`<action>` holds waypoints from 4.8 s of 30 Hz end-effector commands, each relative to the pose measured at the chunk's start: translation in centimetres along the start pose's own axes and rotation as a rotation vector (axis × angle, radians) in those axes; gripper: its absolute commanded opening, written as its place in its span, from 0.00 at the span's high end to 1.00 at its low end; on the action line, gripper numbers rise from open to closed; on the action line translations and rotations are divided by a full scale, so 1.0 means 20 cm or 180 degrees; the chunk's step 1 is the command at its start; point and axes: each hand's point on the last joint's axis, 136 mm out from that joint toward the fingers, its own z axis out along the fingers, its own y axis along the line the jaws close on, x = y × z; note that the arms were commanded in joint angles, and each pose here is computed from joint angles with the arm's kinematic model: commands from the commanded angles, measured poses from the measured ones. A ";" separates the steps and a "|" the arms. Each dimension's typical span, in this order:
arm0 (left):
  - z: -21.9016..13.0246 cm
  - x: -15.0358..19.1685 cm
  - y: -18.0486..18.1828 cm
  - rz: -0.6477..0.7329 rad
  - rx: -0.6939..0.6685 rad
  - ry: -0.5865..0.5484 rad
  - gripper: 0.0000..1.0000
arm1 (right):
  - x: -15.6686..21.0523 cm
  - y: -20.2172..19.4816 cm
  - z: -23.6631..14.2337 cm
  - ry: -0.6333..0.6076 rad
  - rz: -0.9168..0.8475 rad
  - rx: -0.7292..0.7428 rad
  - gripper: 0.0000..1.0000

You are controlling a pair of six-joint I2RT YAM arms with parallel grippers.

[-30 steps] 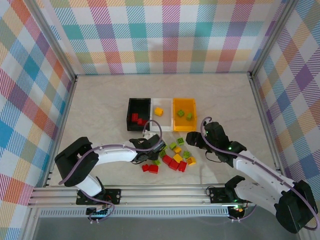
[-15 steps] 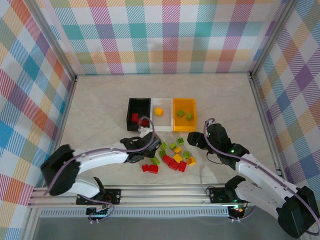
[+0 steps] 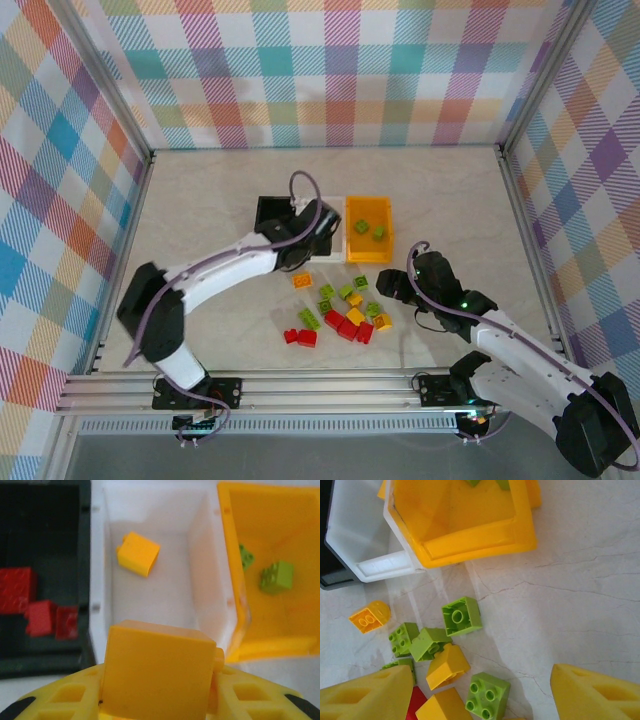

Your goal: Sort the legos into containers by color

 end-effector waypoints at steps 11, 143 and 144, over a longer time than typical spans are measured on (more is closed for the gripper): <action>0.32 -0.15 -0.04 0.0052 -0.0340 0.0284 0.38 | 0.05 -0.03 -0.02 0.0098 0.0084 0.0065 0.25; -0.33 1.09 0.27 0.0467 0.0218 0.0816 0.11 | -0.02 0.43 0.03 0.0253 -0.0469 -0.0224 0.26; -0.32 1.11 0.27 0.0471 0.0209 0.0835 0.12 | 0.00 0.41 0.02 0.0237 -0.0441 -0.0214 0.26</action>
